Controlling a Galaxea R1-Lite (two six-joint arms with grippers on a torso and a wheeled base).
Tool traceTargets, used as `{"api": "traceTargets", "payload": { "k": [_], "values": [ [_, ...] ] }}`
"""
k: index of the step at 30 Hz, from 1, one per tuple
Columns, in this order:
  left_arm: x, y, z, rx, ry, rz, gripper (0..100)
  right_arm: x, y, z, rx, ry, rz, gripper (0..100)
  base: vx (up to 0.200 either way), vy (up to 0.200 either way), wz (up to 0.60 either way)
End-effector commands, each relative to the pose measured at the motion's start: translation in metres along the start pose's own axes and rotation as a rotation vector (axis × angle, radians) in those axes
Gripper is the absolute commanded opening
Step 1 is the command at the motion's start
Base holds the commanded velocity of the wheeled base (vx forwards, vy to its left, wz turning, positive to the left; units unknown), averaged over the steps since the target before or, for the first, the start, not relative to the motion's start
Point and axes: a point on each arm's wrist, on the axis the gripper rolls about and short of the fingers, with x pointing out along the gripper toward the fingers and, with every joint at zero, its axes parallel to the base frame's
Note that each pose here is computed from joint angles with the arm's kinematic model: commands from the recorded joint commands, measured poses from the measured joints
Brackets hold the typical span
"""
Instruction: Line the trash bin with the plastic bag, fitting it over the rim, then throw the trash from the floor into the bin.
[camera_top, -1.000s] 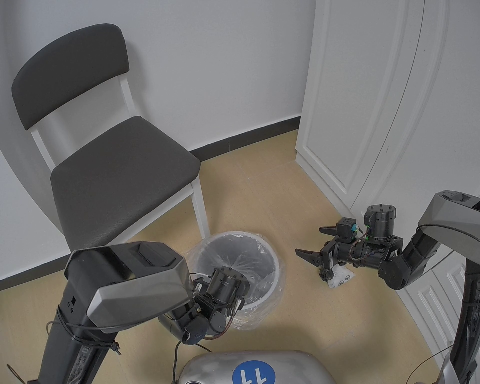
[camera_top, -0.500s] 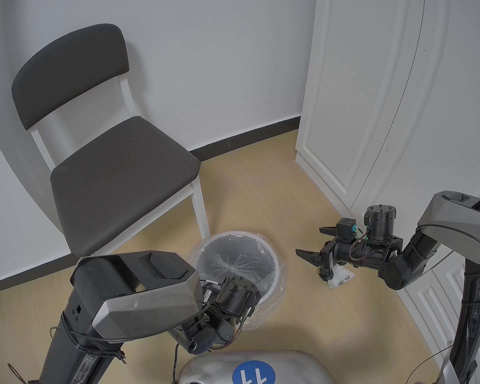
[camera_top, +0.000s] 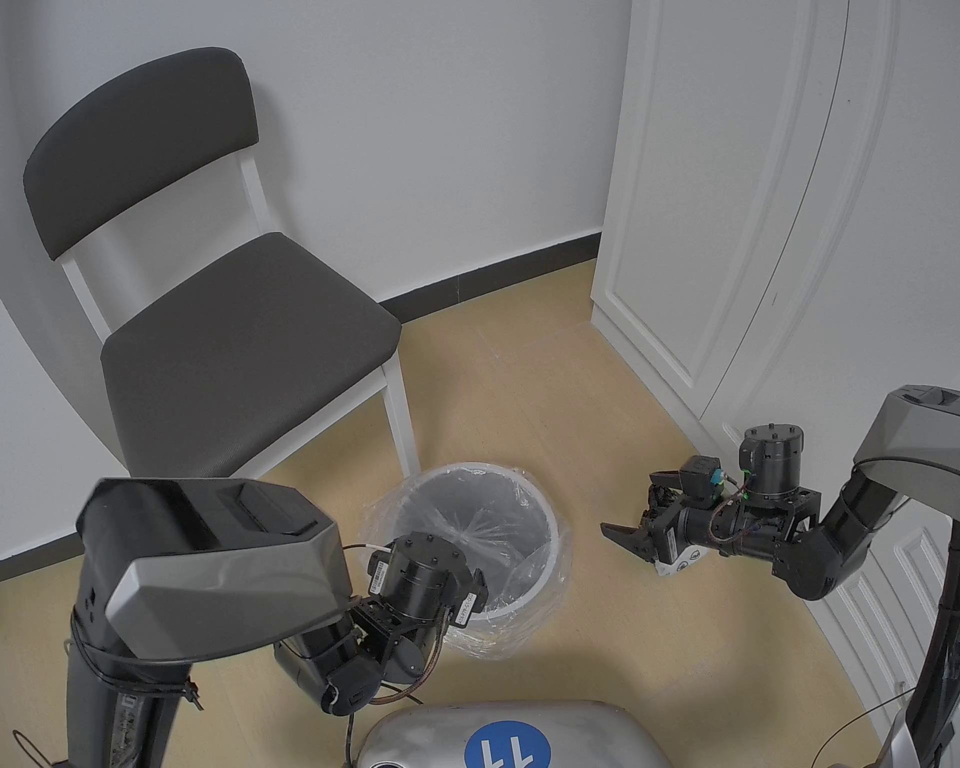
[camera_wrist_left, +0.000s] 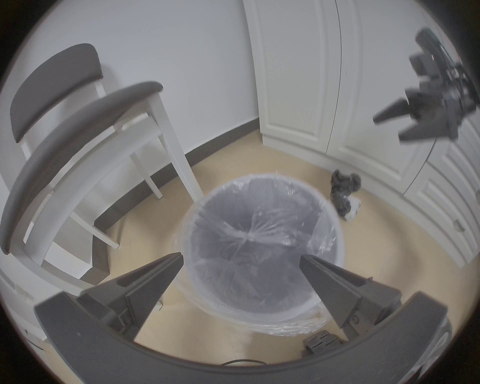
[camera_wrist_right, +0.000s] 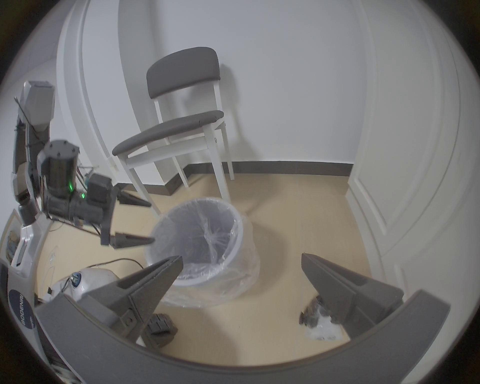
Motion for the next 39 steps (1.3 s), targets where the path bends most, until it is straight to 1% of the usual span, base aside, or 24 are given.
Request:
{"api": "traceTargets", "payload": {
  "k": [1, 4, 5, 6, 8, 10, 12, 13, 15, 17, 18, 20, 22, 23, 24, 25, 28, 29, 31, 34, 36, 39],
  "values": [
    [-0.030, 0.019, 0.020, -0.056, -0.092, -0.018, 100, -0.037, 0.018, 0.013, -0.024, 0.016, -0.078, 100, 0.000, 0.000, 0.00],
    [-0.035, 0.037, 0.018, -0.097, -0.139, 0.015, 100, -0.057, 0.027, 0.010, 0.011, 0.034, -0.130, 100, 0.000, 0.000, 0.00],
    [-0.035, 0.037, 0.018, -0.097, -0.139, 0.015, 100, -0.057, 0.027, 0.010, 0.011, 0.034, -0.130, 100, 0.000, 0.000, 0.00],
    [-0.043, 0.050, 0.019, -0.123, -0.180, 0.013, 100, -0.073, 0.033, 0.010, 0.051, 0.015, -0.162, 100, 0.000, 0.000, 0.00],
    [-0.056, 0.062, 0.018, -0.142, -0.212, 0.005, 100, -0.090, 0.037, 0.013, 0.070, -0.027, -0.198, 100, 0.000, 0.000, 0.00],
    [-0.067, 0.068, 0.015, -0.149, -0.226, -0.008, 100, -0.105, 0.039, 0.016, 0.072, -0.057, -0.246, 100, 0.000, 0.000, 0.00],
    [-0.080, 0.077, 0.014, -0.159, -0.221, -0.014, 100, -0.131, 0.046, 0.017, 0.078, -0.070, -0.320, 100, 0.000, 0.000, 0.00],
    [-0.083, 0.080, 0.015, -0.164, -0.223, -0.015, 100, -0.136, 0.048, 0.016, 0.080, -0.070, -0.332, 100, 0.000, 0.000, 0.00],
    [-0.101, 0.092, 0.018, -0.198, -0.232, -0.005, 100, -0.161, 0.055, 0.015, 0.085, -0.083, -0.386, 100, 0.000, 0.000, 0.00],
    [-0.109, 0.098, 0.022, -0.223, -0.253, 0.001, 100, -0.174, 0.057, 0.017, 0.085, -0.112, -0.407, 100, 0.000, 0.000, 0.00],
    [-0.120, 0.103, 0.029, -0.240, -0.288, 0.002, 100, -0.184, 0.057, 0.022, 0.083, -0.155, -0.426, 100, 0.000, 0.000, 0.00],
    [-0.134, 0.107, 0.038, -0.259, -0.337, -0.006, 100, -0.194, 0.058, 0.029, 0.087, -0.217, -0.427, 100, 0.000, 0.000, 0.00],
    [-0.148, 0.109, 0.039, -0.260, -0.359, -0.016, 100, -0.203, 0.060, 0.033, 0.096, -0.258, -0.432, 100, 0.000, 0.000, 0.00],
    [-0.148, 0.109, 0.039, -0.260, -0.359, -0.016, 100, -0.203, 0.060, 0.033, 0.096, -0.258, -0.432, 100, 0.000, 0.000, 0.00],
    [-0.161, 0.112, 0.038, -0.260, -0.369, -0.026, 100, -0.210, 0.063, 0.034, 0.089, -0.280, -0.432, 100, 0.000, 0.000, 0.00],
    [-0.166, 0.114, 0.035, -0.259, -0.366, -0.028, 100, -0.212, 0.063, 0.035, 0.085, -0.283, -0.435, 100, 0.000, 0.000, 0.00],
    [-0.183, 0.121, 0.031, -0.265, -0.375, -0.016, 100, -0.213, 0.061, 0.037, 0.095, -0.245, -0.469, 100, 0.000, 0.000, 0.00],
    [-0.183, 0.121, 0.031, -0.265, -0.375, -0.016, 100, -0.213, 0.061, 0.037, 0.095, -0.245, -0.469, 100, 0.000, 0.000, 0.00],
    [-0.208, 0.133, 0.031, -0.292, -0.436, -0.015, 100, -0.213, 0.056, 0.044, 0.133, -0.164, -0.509, 100, 0.000, 0.000, 0.00],
    [-0.235, 0.143, 0.037, -0.323, -0.538, -0.030, 100, -0.215, 0.052, 0.051, 0.229, -0.057, -0.520, 100, 0.000, 0.000, 0.00],
    [-0.244, 0.147, 0.037, -0.329, -0.557, -0.029, 100, -0.218, 0.050, 0.058, 0.310, -0.002, -0.511, 100, 0.000, 0.000, 0.00],
    [-0.251, 0.150, 0.034, -0.331, -0.540, -0.033, 100, -0.221, 0.049, 0.068, 0.425, 0.048, -0.496, 100, 0.000, 0.000, 0.00]
  ]
}}
